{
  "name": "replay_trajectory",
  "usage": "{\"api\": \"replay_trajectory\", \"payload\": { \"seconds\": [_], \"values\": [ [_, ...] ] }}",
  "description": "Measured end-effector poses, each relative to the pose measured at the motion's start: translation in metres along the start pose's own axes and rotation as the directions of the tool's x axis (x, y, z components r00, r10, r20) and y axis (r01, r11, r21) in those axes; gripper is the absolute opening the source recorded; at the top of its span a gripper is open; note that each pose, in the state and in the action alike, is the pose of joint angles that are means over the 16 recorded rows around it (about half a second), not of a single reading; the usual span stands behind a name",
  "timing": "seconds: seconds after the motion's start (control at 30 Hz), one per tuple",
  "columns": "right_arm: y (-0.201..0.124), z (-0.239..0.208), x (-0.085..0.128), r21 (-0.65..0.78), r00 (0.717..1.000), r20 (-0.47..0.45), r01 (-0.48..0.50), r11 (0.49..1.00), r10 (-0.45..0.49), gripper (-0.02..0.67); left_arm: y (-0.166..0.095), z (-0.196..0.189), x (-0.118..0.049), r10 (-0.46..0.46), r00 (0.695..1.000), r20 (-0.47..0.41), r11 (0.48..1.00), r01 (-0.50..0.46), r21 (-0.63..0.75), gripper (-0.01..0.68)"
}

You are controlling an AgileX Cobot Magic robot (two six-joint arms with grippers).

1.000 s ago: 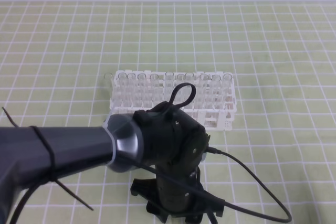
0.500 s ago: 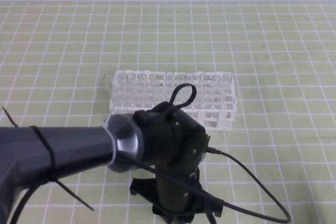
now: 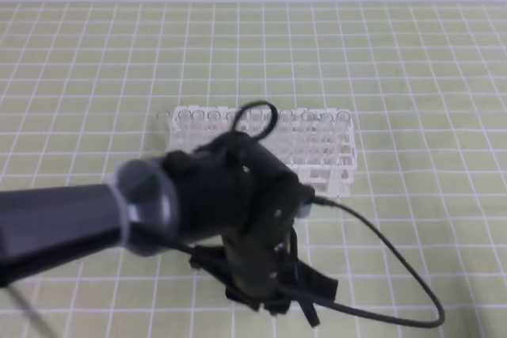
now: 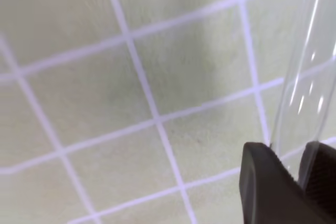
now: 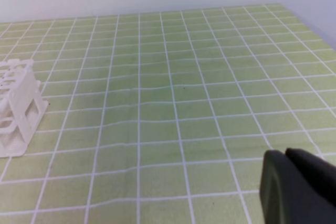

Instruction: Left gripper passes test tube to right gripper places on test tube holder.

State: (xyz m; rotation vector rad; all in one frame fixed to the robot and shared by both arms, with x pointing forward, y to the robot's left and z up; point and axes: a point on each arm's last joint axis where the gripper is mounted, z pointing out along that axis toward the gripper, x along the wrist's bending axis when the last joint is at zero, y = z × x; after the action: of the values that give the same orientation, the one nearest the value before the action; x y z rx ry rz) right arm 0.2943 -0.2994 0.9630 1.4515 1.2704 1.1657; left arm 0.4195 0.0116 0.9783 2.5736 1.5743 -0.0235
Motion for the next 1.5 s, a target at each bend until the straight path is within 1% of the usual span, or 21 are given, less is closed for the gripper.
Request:
{"api": "replay_trajectory", "payload": {
  "seconds": [0.2, 0.37, 0.43, 0.53, 0.63, 0.73, 0.9, 1.1, 1.27, 1.5],
  "values": [
    [0.0, 0.0, 0.0, 0.0, 1.0, 0.0, 0.0, 1.0, 0.0, -0.018, -0.012, -0.027, 0.004, 0.093, 0.996, -0.017, 0.986, -0.094, -0.141, 0.103],
    [0.0, 0.0, 0.0, 0.0, 1.0, 0.0, 0.0, 1.0, 0.0, -0.018, -0.034, -0.04, 0.011, 0.185, 0.983, -0.005, 0.94, -0.178, -0.291, 0.105],
    [0.0, 0.0, 0.0, 0.0, 1.0, 0.0, 0.0, 1.0, 0.0, -0.018, -0.045, -0.044, 0.015, 0.224, 0.975, 0.013, 0.91, -0.204, -0.362, 0.107],
    [0.0, 0.0, 0.0, 0.0, 1.0, 0.0, 0.0, 1.0, 0.0, -0.018, -0.064, -0.048, 0.023, 0.29, 0.956, 0.047, 0.846, -0.234, -0.479, 0.103],
    [0.0, 0.0, 0.0, 0.0, 1.0, 0.0, 0.0, 1.0, 0.0, -0.018, -0.083, -0.049, 0.032, 0.352, 0.932, 0.085, 0.775, -0.239, -0.585, 0.103],
    [0.0, 0.0, 0.0, 0.0, 1.0, 0.0, 0.0, 1.0, 0.0, -0.018, -0.099, -0.05, 0.04, 0.401, 0.909, 0.109, 0.712, -0.235, -0.661, 0.103],
    [0.0, 0.0, 0.0, 0.0, 1.0, 0.0, 0.0, 1.0, 0.0, -0.018, -0.118, -0.048, 0.051, 0.459, 0.882, 0.111, 0.642, -0.243, -0.727, 0.101],
    [0.0, 0.0, 0.0, 0.0, 1.0, 0.0, 0.0, 1.0, 0.0, -0.018, -0.126, -0.045, 0.057, 0.502, 0.862, 0.071, 0.601, -0.289, -0.745, 0.101],
    [0.0, 0.0, 0.0, 0.0, 1.0, 0.0, 0.0, 1.0, 0.0, -0.018, -0.126, -0.045, 0.056, 0.536, 0.843, 0.04, 0.565, -0.323, -0.759, 0.1],
    [0.0, 0.0, 0.0, 0.0, 1.0, 0.0, 0.0, 1.0, 0.0, -0.018, -0.125, -0.05, 0.051, 0.588, 0.808, 0.024, 0.492, -0.334, -0.804, 0.101]
  ]
}}
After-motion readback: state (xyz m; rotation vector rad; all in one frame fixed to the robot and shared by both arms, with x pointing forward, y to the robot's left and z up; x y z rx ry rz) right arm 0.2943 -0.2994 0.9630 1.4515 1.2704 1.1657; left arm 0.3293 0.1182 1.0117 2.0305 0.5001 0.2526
